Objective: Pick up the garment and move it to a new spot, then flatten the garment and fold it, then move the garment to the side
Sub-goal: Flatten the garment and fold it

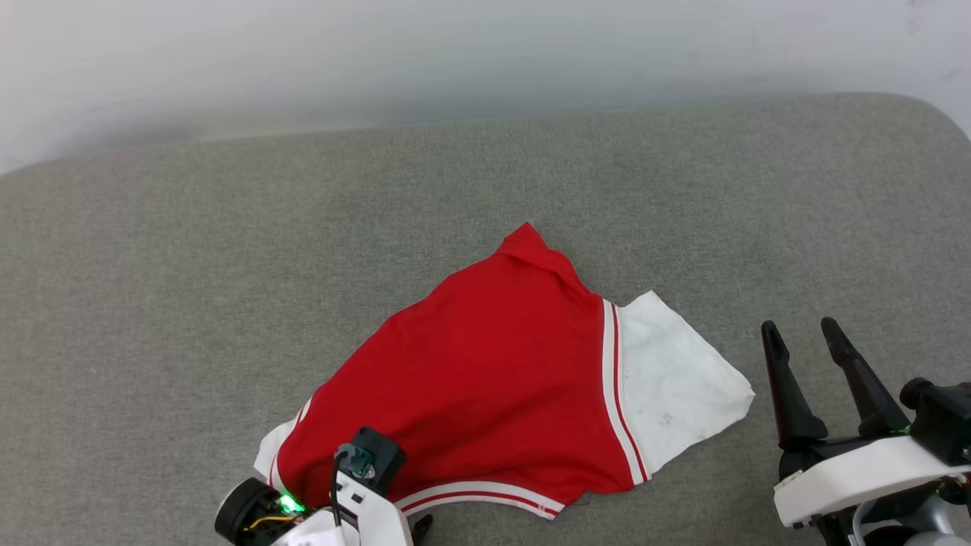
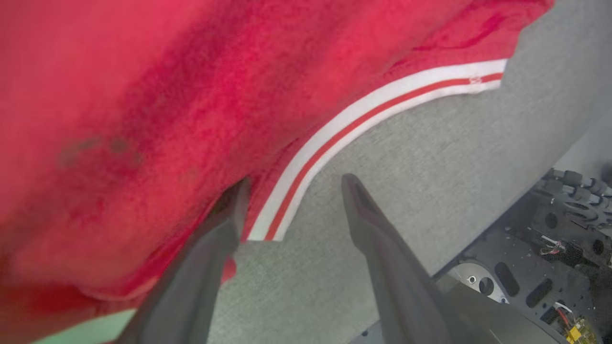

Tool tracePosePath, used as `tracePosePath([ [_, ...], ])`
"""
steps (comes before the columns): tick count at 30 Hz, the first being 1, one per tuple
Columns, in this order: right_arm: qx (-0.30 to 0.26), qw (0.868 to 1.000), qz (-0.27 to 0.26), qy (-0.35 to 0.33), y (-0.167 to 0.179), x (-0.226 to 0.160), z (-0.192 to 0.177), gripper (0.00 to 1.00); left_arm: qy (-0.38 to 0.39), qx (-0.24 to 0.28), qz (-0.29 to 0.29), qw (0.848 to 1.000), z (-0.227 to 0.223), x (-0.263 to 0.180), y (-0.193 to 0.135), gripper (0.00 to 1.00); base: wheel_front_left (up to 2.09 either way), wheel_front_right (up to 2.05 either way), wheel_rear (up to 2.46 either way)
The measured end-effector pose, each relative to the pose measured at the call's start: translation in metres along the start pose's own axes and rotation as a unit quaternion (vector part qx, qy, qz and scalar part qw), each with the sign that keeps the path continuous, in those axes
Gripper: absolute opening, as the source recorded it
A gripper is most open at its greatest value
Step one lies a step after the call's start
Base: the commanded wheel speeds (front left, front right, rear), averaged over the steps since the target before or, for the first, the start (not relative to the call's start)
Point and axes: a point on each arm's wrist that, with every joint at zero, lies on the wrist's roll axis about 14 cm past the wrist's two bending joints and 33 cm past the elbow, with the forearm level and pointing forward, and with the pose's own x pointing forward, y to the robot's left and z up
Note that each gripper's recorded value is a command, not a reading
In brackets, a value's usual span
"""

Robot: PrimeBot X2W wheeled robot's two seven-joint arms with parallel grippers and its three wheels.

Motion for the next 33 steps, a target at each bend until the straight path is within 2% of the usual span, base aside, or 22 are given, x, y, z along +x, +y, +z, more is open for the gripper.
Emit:
tracePosePath([
  [5, 0.002, 1.000, -0.004, 0.008, -0.003, 0.005, -0.007, 1.00, 0.072, -0.005, 0.003, 0.997, -0.026, 0.010, 0.010, 1.00, 0.00, 0.00, 0.00],
  [6, 0.002, 1.000, -0.004, 0.009, -0.003, 0.006, -0.008, 1.00, 0.079, -0.004, -0.001, 0.997, -0.027, 0.012, 0.010, 0.95, 0.00, 0.00, 0.00],
  [7, 0.002, 1.000, -0.005, 0.009, -0.004, 0.007, -0.008, 1.00, 0.085, -0.003, -0.004, 0.996, -0.028, 0.013, 0.010, 0.49, 0.00, 0.00, 0.00],
  [8, 0.003, 1.000, -0.005, 0.009, -0.004, 0.008, -0.009, 1.00, 0.090, -0.002, -0.008, 0.996, -0.030, 0.014, 0.009, 0.17, 0.00, 0.00, 0.00],
  [9, 0.003, 1.000, -0.005, 0.009, -0.004, 0.008, -0.010, 1.00, 0.093, 0.001, -0.016, 0.996, -0.030, 0.016, 0.006, 0.00, 0.00, 0.00, 0.00],
  [16, 0.006, 1.000, -0.006, 0.010, -0.005, 0.010, -0.010, 1.00, 0.049, 0.036, -0.020, 0.998, -0.010, 0.020, 0.003, 0.00, 0.00, 0.00, 0.00],
  [23, 0.004, 1.000, 0.001, 0.001, -0.001, 0.011, -0.004, 1.00, -0.085, 0.096, -0.021, 0.992, 0.058, 0.013, -0.016, 0.00, 0.00, 0.00, 0.00],
  [28, -0.002, 1.000, 0.005, 0.001, 0.002, 0.010, -0.001, 1.00, -0.132, 0.098, -0.062, 0.984, 0.074, 0.010, -0.056, 0.00, 0.00, 0.00, 0.00],
  [33, -0.003, 1.000, 0.008, 0.002, 0.004, 0.011, 0.001, 1.00, -0.114, 0.097, -0.127, 0.980, 0.059, 0.017, -0.099, 0.00, 0.00, 0.00, 0.00],
])
